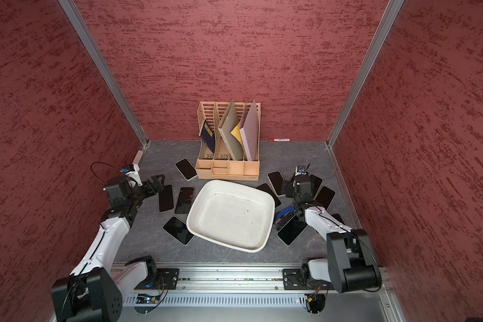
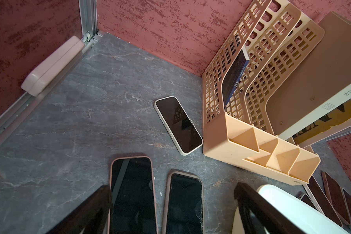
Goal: Take the phone out of the storage box
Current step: Reset both arms
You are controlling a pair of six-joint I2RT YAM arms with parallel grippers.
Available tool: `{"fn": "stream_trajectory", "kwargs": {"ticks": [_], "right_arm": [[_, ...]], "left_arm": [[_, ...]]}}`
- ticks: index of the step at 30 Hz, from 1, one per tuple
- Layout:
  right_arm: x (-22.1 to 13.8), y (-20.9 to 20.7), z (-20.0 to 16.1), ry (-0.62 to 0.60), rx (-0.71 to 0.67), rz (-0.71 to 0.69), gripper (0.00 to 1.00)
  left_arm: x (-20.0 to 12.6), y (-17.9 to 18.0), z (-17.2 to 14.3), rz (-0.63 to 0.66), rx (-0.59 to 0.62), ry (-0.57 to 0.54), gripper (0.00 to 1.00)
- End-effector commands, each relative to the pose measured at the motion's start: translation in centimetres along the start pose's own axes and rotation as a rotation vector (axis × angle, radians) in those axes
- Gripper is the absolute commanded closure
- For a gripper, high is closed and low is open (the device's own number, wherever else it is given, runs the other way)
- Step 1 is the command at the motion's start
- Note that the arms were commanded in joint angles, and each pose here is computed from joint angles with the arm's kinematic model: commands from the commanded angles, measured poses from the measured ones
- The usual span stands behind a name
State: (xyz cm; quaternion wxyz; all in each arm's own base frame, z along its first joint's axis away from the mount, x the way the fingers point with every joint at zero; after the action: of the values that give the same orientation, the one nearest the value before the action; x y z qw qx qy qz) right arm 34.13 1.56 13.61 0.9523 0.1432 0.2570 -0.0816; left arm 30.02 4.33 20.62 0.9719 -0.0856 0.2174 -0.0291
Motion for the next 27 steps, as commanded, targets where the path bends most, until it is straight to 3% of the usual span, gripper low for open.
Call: {"fn": "stream_trajectory", "kwargs": {"ticks": [1,9,17,27], "right_arm": [[0.2,0.1,2.9,-0.201,-0.009,0.019,0.02],[0.8,-0.6,2.6,-0.284,-0.022,0.057,0.02],[1.3,-1.1,1.3,-0.290,-0.016,0.059,0.02],[1.6,-1.4,0.5,-0.298,-0.014,0.073,0.02]], "left_arm": [[0.8,0.4,0.2,-0.019,0.054,-0.059,0.00],[4.8,1.1,-1.3,-0.039,0.087,-0.060,0.00],[8.4,-0.3,-2.6,-0.036,0.187,-0.079,0.00],[8.6,-2.3,-4.1,-0.065,0.300,-0.134,0.00]]}}
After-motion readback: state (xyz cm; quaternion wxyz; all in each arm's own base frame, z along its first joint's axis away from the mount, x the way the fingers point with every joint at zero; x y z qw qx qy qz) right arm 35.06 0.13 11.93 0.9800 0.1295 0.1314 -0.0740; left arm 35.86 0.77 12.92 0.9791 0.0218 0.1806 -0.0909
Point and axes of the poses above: each gripper's point midway between its finger pads, its own x axis out along the fingers, its own y axis along the line the jaws close on, z = x × y, the point moved 5 cm from there along -x, back along the fingers, and after that the axes turned 14 degrees about x, right-handed, at the moved point
